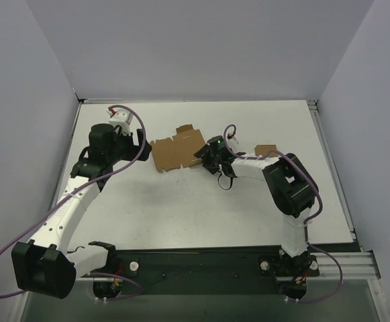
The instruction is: Fold the paper box
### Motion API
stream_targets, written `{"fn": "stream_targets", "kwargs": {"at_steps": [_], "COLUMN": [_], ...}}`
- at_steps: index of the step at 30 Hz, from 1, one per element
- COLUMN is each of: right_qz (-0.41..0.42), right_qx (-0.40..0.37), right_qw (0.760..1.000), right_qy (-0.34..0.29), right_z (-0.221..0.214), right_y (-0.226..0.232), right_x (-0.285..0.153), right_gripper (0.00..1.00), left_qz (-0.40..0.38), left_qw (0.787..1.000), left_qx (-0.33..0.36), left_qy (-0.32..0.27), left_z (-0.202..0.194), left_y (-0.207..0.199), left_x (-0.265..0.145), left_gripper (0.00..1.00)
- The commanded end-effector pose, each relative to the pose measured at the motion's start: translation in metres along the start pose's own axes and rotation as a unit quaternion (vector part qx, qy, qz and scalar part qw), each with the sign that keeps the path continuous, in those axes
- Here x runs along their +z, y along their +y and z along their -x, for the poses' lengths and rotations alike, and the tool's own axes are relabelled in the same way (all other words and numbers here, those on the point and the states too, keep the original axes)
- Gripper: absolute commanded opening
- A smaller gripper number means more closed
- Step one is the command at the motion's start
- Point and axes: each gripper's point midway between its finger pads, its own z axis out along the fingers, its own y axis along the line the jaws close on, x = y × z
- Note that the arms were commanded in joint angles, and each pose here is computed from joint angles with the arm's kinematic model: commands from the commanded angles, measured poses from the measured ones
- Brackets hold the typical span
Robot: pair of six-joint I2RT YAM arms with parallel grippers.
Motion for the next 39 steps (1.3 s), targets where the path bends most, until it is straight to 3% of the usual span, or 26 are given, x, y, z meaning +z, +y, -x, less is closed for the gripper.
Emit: {"fn": "stream_targets", "kwargs": {"at_steps": [1, 6, 9, 10, 11, 16, 21, 31, 39], "right_qz": [-0.01, 0.006, 0.027, 0.031, 0.04, 0.084, 0.141, 0.272, 0.268], "right_qx": [0.008, 0.013, 0.019, 0.019, 0.022, 0.008, -0.059, -0.199, -0.28], "right_qw": [1.0, 1.0, 0.999, 0.999, 0.999, 0.996, 0.987, 0.936, 0.916], "right_qy": [0.0, 0.009, 0.007, 0.024, 0.021, 0.014, 0.041, 0.105, 0.103], "right_z": [-0.006, -0.008, -0.002, -0.008, -0.004, 0.014, 0.016, 0.007, 0.008], "right_y": [-0.002, 0.0, 0.004, 0.001, 0.003, 0.014, 0.03, 0.05, 0.037], "right_x": [0.011, 0.012, 0.011, 0.008, 0.005, -0.021, -0.069, -0.167, -0.205], "right_gripper": [0.52, 0.3, 0.12, 0.02, 0.0, 0.0, 0.0, 0.0, 0.0], "left_qz": [-0.016, -0.017, -0.024, -0.025, -0.027, -0.047, -0.07, -0.129, -0.124], "left_qw": [1.0, 1.0, 0.999, 0.999, 0.999, 0.998, 0.996, 0.99, 0.99], "left_qx": [0.014, 0.015, 0.02, 0.022, 0.024, 0.033, 0.039, 0.009, -0.005], "left_qy": [-0.013, -0.009, -0.009, -0.008, -0.009, -0.019, -0.033, -0.054, -0.072], "left_z": [0.011, 0.008, 0.008, 0.008, 0.008, 0.012, 0.016, 0.029, 0.037], "left_y": [-0.007, -0.007, -0.009, -0.009, -0.009, -0.016, -0.025, -0.037, -0.02], "left_x": [-0.001, 0.0, 0.001, 0.002, 0.001, -0.001, -0.004, -0.012, -0.016], "left_gripper": [0.9, 0.9, 0.9, 0.9, 0.9, 0.9, 0.91, 0.95, 0.95]}}
